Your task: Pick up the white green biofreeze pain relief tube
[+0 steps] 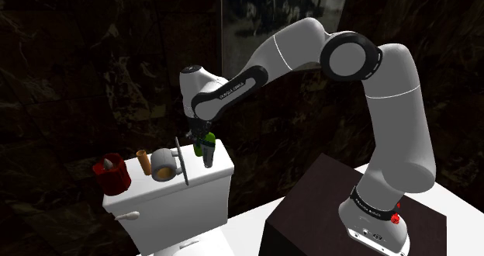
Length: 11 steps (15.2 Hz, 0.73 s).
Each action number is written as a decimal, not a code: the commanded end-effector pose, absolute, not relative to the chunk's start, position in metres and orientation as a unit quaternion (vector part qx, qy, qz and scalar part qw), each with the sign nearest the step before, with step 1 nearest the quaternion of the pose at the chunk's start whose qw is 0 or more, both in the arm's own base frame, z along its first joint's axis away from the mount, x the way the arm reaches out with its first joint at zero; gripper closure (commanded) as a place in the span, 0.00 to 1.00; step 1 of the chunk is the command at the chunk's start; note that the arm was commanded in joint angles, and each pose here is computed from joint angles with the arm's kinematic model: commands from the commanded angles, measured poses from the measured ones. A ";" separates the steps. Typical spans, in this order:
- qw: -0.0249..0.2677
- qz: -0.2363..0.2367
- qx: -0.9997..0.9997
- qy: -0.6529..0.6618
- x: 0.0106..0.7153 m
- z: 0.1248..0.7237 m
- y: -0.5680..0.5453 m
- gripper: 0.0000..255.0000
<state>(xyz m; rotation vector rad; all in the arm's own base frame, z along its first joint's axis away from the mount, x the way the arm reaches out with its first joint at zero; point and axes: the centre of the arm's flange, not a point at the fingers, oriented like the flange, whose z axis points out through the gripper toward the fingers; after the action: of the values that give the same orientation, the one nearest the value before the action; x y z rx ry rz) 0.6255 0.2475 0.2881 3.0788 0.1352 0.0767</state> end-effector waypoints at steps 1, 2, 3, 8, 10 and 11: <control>0.030 0.024 0.998 0.044 0.625 0.287 0.248 1.00; 0.030 0.024 0.998 0.044 0.625 0.293 0.248 1.00; 0.030 0.024 0.998 0.044 0.625 0.298 0.248 1.00; 0.030 0.024 0.998 0.044 0.625 0.324 0.248 1.00; 0.030 0.024 0.998 0.044 0.625 0.335 0.248 1.00; 0.030 0.024 0.998 0.044 0.625 0.340 0.248 1.00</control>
<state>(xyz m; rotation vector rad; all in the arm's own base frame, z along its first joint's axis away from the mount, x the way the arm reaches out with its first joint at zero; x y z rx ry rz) 0.6253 0.2483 0.3336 3.0783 0.1353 0.0742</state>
